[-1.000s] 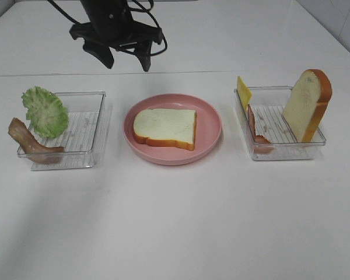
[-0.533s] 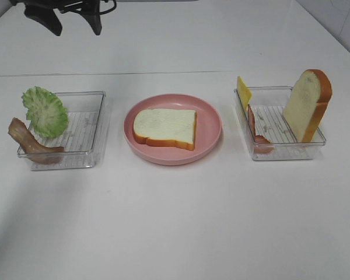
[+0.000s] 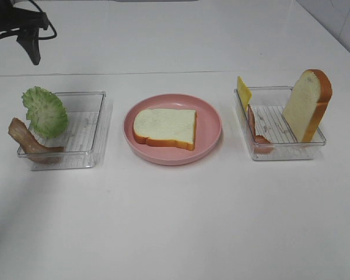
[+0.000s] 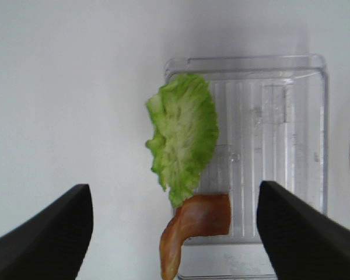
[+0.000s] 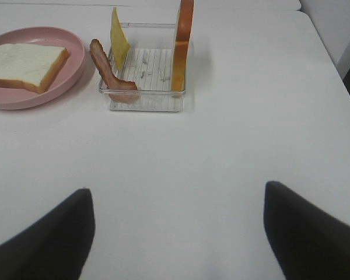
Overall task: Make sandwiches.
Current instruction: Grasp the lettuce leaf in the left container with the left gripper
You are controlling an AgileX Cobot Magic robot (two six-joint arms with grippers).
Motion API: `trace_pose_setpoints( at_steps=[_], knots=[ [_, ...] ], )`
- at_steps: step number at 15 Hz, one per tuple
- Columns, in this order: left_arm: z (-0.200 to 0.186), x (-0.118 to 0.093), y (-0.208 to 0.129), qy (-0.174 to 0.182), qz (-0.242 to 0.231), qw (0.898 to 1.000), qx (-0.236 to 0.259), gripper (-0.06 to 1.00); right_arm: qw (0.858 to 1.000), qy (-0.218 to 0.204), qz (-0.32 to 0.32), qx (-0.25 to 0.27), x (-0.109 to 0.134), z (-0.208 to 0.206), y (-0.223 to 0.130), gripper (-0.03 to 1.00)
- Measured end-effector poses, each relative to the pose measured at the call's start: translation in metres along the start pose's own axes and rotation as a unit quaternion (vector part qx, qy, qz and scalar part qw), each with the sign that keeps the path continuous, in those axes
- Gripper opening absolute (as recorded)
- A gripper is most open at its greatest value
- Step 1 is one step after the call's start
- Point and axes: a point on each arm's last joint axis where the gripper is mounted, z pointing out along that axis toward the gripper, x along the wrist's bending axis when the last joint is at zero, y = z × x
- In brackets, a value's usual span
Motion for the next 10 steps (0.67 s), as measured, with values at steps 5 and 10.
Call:
trace_pose_setpoints(
  at_steps=[5, 10],
  knots=[
    [0.039, 0.011, -0.003, 0.0, -0.016, 0.999, 0.049, 0.73, 1.0, 0.0, 0.0, 0.0, 0.0, 0.0, 0.0, 0.76],
    [0.078, 0.008, -0.006, -0.012, -0.024, 0.996, 0.085, 0.68, 1.0, 0.0, 0.0, 0.0, 0.0, 0.0, 0.0, 0.76]
  ],
)
